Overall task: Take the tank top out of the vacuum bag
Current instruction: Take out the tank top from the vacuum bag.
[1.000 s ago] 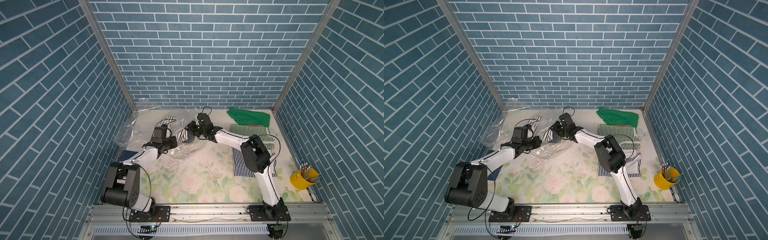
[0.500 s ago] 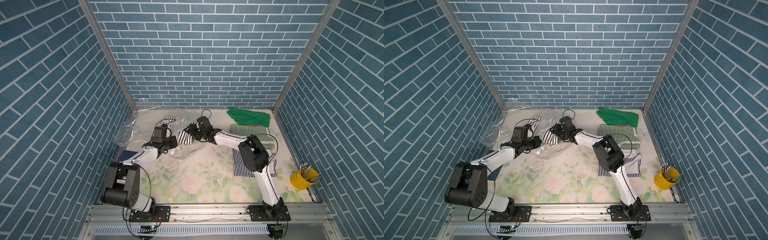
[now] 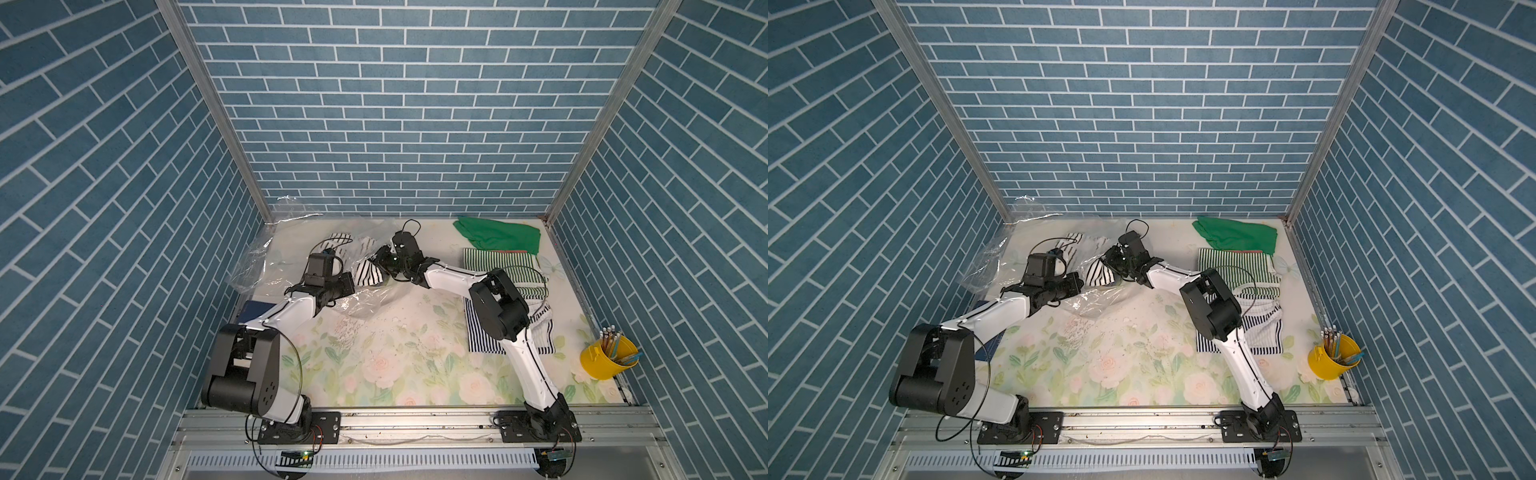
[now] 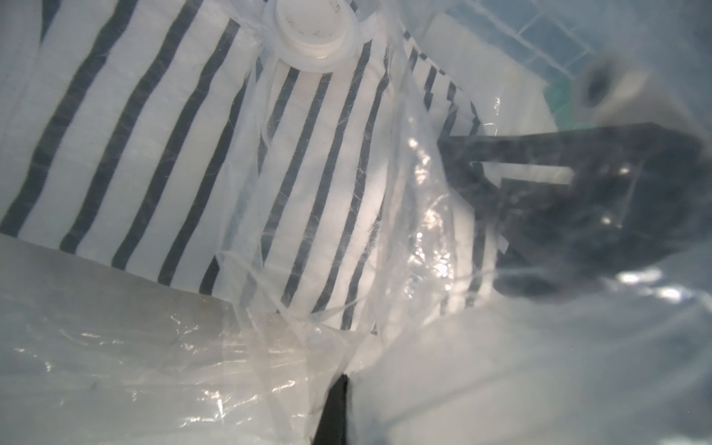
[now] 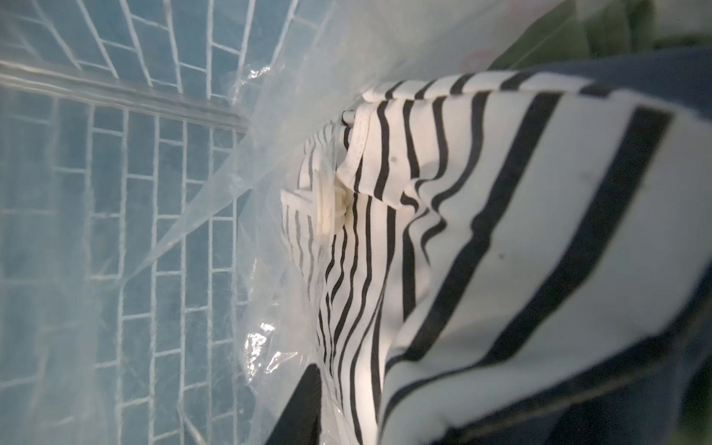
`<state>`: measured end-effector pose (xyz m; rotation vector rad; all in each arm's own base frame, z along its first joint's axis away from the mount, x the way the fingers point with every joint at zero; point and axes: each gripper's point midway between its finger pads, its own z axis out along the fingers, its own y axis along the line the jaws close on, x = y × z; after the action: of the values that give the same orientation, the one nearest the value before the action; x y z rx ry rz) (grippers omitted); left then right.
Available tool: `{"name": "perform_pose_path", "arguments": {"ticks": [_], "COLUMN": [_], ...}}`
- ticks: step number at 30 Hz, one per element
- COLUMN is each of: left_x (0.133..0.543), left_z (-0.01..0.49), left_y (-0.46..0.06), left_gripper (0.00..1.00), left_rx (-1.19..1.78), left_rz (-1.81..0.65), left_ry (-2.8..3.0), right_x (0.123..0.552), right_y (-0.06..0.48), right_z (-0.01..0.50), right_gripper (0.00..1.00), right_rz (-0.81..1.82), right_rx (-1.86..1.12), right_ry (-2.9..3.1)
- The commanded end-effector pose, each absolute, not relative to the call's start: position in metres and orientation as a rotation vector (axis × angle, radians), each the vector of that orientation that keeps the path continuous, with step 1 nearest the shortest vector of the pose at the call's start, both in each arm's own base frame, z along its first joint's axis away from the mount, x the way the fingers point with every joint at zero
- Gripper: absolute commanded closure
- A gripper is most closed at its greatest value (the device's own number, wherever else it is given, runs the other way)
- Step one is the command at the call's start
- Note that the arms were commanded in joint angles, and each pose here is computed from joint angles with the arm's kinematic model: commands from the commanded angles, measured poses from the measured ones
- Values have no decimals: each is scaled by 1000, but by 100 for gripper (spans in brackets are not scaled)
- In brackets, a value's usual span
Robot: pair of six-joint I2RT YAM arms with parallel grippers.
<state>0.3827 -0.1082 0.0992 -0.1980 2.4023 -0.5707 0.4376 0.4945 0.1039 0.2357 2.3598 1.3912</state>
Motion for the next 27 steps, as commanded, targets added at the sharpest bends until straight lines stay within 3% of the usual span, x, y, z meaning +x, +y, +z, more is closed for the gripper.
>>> {"name": "perform_pose_path", "arguments": {"ticks": [1, 4, 8, 9, 13, 14, 27], "left_x": [383, 382, 382, 382, 383, 383, 385], "left_z": [101, 100, 100, 101, 102, 102, 98], "left_y": [-110, -110, -110, -110, -109, -109, -107], "left_gripper": [100, 100, 100, 100, 100, 100, 100], "left_rx": [-182, -183, -181, -181, -183, -183, -195], "left_rz": [-565, -564, -564, -566, -560, -557, -546], "left_ry": [2411, 2412, 2413, 2411, 2410, 2410, 2411], "right_x": [446, 452, 457, 458, 457, 456, 415], "right_y": [497, 498, 502, 502, 502, 501, 459], "right_z": [96, 89, 82, 83, 102, 108, 194], "right_gripper": [51, 43, 44, 52, 98, 100, 100], "right_rz": [1386, 1363, 1334, 1333, 1328, 1322, 1280], "right_rx": [222, 188, 147, 139, 91, 78, -34], "right_ry": [2343, 2338, 2343, 2337, 2297, 2288, 2198]}}
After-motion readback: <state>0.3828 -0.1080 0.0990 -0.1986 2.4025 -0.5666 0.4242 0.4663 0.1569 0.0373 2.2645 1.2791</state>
